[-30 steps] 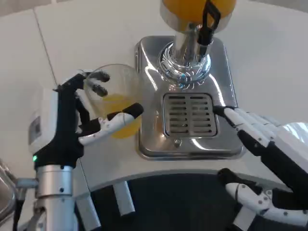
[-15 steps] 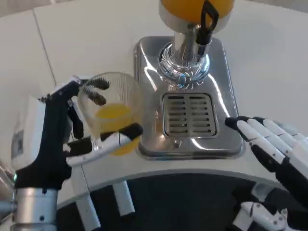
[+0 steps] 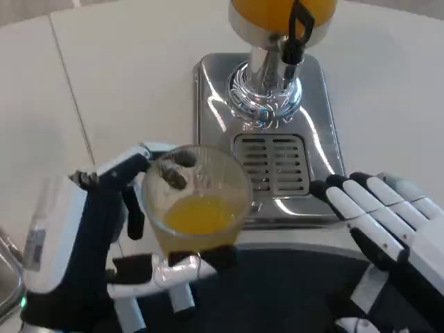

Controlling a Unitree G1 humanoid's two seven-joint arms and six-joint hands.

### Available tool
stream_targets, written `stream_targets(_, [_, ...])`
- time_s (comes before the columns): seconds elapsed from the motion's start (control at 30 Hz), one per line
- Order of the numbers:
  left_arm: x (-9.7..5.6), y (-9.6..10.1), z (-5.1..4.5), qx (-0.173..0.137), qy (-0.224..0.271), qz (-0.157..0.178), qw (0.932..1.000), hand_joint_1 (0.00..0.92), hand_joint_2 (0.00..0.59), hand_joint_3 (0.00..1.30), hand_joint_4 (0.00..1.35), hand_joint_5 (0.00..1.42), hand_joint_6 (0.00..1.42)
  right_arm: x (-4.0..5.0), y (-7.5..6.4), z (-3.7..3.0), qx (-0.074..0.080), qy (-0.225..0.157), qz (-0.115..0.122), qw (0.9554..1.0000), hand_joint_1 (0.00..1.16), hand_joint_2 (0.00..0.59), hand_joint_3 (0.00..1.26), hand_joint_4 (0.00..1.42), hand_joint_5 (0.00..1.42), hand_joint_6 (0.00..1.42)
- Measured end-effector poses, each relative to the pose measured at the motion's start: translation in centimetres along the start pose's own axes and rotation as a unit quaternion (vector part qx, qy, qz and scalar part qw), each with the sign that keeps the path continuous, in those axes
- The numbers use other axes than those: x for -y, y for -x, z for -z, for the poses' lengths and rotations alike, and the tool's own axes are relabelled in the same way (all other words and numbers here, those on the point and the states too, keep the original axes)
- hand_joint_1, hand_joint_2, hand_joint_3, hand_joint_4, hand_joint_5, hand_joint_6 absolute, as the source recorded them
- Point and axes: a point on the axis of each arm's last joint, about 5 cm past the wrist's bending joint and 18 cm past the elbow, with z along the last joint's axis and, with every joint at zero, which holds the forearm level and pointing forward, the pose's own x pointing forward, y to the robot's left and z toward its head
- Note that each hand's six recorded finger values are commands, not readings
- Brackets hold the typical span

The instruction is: Grasp the cup under the faucet to collect the drink, then remove the cup.

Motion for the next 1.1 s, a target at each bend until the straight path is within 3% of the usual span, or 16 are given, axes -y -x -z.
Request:
stream_targets(0.17, [0.2,0.6,-0.35,0.006,0.010,0.021,0.9997,0.762,0.000,1.04,1.03,1.25,1.42,-0.53,1.1,-0.61,0.005,0.014,0.028,0.9995,0.17,0.513,0.00,0.00,0.00,0.00])
stream_targets(0.33, [0.4,0.8,-0.57,0.014,0.018,0.030,0.9993,0.763,0.000,1.04,1.03,1.25,1.42,-1.22,1.5,-1.23,0.000,0.006,0.024,0.9997,0.14,0.519,0.00,0.00,0.00,0.00])
stream_targets(0.67, [0.6,0.9,-0.78,0.016,0.027,0.025,0.9992,0.760,0.000,1.04,1.03,1.24,1.42,-1.45,0.6,-2.30,0.013,-0.012,0.031,0.9993,0.10,0.523,0.00,0.00,0.00,0.00])
stream_targets(1.1, [0.7,1.0,-0.87,0.016,0.031,0.028,0.9990,0.760,0.000,1.04,1.03,1.24,1.42,-2.03,0.2,-2.77,0.007,-0.019,0.029,0.9994,0.09,0.522,0.00,0.00,0.00,0.00])
